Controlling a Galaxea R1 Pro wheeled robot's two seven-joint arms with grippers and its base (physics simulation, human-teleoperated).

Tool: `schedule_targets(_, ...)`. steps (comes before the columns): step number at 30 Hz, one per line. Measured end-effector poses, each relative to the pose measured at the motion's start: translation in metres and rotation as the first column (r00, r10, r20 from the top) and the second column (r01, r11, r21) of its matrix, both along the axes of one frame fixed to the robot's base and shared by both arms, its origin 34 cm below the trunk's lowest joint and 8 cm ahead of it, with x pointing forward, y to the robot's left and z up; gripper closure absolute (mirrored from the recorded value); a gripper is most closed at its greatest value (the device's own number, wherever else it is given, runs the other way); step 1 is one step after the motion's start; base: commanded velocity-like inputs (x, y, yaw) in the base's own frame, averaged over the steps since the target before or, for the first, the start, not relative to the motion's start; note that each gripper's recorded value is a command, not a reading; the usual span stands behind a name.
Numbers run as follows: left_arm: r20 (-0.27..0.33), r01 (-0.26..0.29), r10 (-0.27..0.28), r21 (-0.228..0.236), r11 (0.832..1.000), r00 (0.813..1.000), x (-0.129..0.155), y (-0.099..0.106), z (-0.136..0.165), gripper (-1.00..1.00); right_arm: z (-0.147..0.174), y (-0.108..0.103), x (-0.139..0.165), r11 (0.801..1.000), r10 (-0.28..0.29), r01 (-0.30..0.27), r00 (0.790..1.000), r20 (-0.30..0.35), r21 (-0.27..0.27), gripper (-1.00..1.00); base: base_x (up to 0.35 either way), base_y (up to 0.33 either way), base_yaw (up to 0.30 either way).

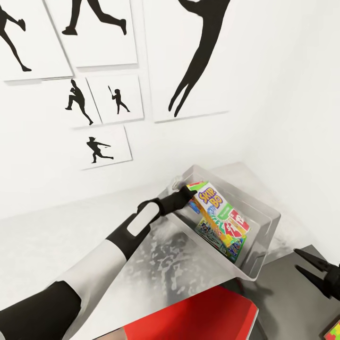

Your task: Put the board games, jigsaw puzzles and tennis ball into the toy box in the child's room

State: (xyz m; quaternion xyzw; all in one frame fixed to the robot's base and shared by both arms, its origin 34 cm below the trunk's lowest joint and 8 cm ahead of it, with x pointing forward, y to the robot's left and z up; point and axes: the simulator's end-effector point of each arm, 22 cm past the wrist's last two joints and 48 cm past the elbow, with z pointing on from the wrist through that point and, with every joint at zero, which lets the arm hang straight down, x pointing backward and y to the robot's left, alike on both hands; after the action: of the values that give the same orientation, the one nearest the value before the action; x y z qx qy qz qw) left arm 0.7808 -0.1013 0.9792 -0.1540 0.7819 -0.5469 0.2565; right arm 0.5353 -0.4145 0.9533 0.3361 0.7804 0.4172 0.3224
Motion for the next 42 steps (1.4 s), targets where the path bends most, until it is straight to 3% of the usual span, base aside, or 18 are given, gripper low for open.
schedule_targets(3, -0.007, -0.004, 0.004, 0.000, 1.000, 1.000, -0.003, -0.002, -0.005, 1.00, 0.001, 0.007, 0.002, 1.000, 0.010, -0.011, 1.000, 0.005, 0.015, -1.00, 0.000, 0.000, 0.000)
schedule_targets(5, -0.013, 0.014, -0.014, -0.008, 1.000, 1.000, -0.008, -0.006, -0.004, 1.00, 0.002, 0.010, 0.002, 1.000, 0.014, -0.014, 1.000, 0.008, 0.027, -1.00, 0.000, 0.000, 0.000)
schedule_targets(6, -0.024, 0.057, -0.057, -0.003, 0.998, 0.998, -0.019, -0.015, -0.007, 1.00, 0.009, 0.011, 0.005, 0.998, 0.005, -0.007, 1.000, 0.031, 0.060, -1.00, 0.000, 0.000, 0.000)
schedule_targets(9, -0.033, 0.072, -0.073, -0.011, 0.997, 0.997, -0.023, -0.017, -0.006, 1.00, 0.006, 0.011, 0.004, 0.999, 0.007, -0.008, 1.000, 0.024, 0.052, -1.00, 0.000, 0.000, 0.000)
schedule_targets(27, -0.039, 0.064, -0.065, -0.024, 0.998, 0.997, -0.020, -0.014, -0.004, 1.00, 0.005, 0.012, 0.004, 0.999, 0.007, -0.008, 1.000, 0.021, 0.050, -1.00, 0.000, 0.000, 0.000)
schedule_targets(28, -0.039, 0.064, -0.065, -0.024, 0.998, 0.997, -0.020, -0.014, -0.004, -1.00, 0.005, 0.012, 0.004, 0.999, 0.007, -0.008, 1.000, 0.021, 0.050, -1.00, 0.000, 0.000, 0.000)
schedule_targets(33, -0.028, 0.044, -0.046, -0.044, 0.998, 0.999, -0.013, -0.011, 0.005, -1.00, 0.005, 0.012, 0.004, 0.999, 0.007, -0.008, 1.000, 0.021, 0.050, -1.00, 0.000, 0.000, 0.000)
schedule_targets(38, 0.034, 0.036, -0.033, -0.102, 0.994, 0.999, -0.006, -0.012, 0.042, -1.00, 0.006, 0.012, 0.004, 0.999, 0.007, -0.008, 1.000, 0.022, 0.050, -1.00, 0.000, 0.000, 0.000)
schedule_targets(42, 0.050, -0.010, 0.017, -0.135, 0.991, 0.999, 0.006, 0.011, 0.055, -1.00, 0.006, 0.012, 0.004, 0.999, 0.008, -0.009, 1.000, 0.022, 0.050, -1.00, 0.000, 0.000, 0.000)
